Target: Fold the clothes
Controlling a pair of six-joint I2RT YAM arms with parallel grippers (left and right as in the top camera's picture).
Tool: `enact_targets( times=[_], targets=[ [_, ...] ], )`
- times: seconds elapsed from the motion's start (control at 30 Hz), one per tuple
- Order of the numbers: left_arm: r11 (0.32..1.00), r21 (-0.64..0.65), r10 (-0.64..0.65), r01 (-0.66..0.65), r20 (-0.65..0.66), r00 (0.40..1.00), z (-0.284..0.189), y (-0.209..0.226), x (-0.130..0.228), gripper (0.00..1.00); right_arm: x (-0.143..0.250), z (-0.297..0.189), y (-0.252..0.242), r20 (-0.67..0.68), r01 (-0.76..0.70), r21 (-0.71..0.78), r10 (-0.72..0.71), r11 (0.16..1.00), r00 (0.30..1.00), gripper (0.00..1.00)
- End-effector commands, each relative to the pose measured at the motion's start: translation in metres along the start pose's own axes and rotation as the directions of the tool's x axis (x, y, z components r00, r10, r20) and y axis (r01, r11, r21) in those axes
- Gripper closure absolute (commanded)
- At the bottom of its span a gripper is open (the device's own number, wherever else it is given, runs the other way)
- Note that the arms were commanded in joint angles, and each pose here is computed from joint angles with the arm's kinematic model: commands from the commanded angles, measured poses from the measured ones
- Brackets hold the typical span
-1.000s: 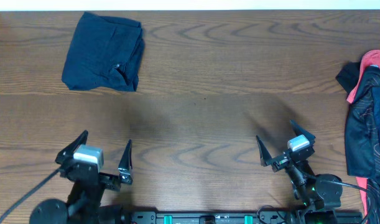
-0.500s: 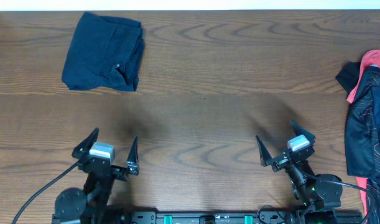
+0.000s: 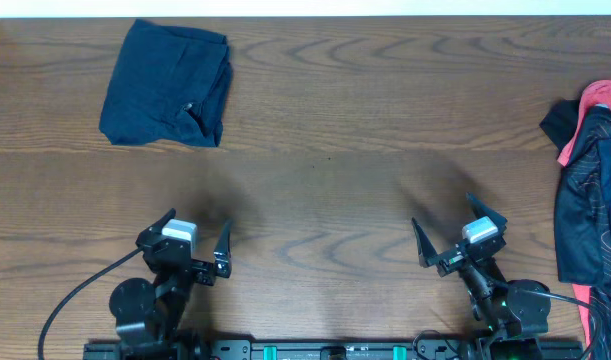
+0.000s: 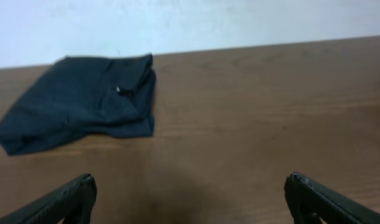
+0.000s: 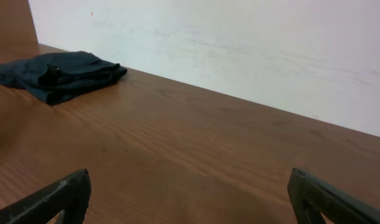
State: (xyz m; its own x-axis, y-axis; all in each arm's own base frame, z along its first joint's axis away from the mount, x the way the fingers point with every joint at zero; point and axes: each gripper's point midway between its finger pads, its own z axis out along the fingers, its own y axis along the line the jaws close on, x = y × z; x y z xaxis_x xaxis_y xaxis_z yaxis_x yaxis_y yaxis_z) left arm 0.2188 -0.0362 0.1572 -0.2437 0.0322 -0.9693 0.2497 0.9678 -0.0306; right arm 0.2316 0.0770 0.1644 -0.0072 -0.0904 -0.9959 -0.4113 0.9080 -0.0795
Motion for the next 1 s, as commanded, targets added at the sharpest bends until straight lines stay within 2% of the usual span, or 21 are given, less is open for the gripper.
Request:
enact_targets(
  times=[0.0,0.13,0.97],
  targets=[
    [1.0,0.019,-0.007,0.008,-0.009,1.0,0.005,-0.002,0.01,0.02,0.0,0.0,0.002,0.0,-0.012,-0.011,0.012,1.0,1.0,0.01],
    [1.0,0.02,-0.017,0.017,-0.032,0.999,0.012,-0.001,0.028,0.02,0.0,0.0,0.002,0.0,-0.012,-0.011,0.012,1.0,1.0,0.01],
    [1.0,0.023,-0.012,0.012,-0.023,1.0,0.013,-0.001,0.026,0.02,0.0,0.0,0.002,0.0,-0.012,-0.011,0.012,1.0,1.0,0.01]
  ],
)
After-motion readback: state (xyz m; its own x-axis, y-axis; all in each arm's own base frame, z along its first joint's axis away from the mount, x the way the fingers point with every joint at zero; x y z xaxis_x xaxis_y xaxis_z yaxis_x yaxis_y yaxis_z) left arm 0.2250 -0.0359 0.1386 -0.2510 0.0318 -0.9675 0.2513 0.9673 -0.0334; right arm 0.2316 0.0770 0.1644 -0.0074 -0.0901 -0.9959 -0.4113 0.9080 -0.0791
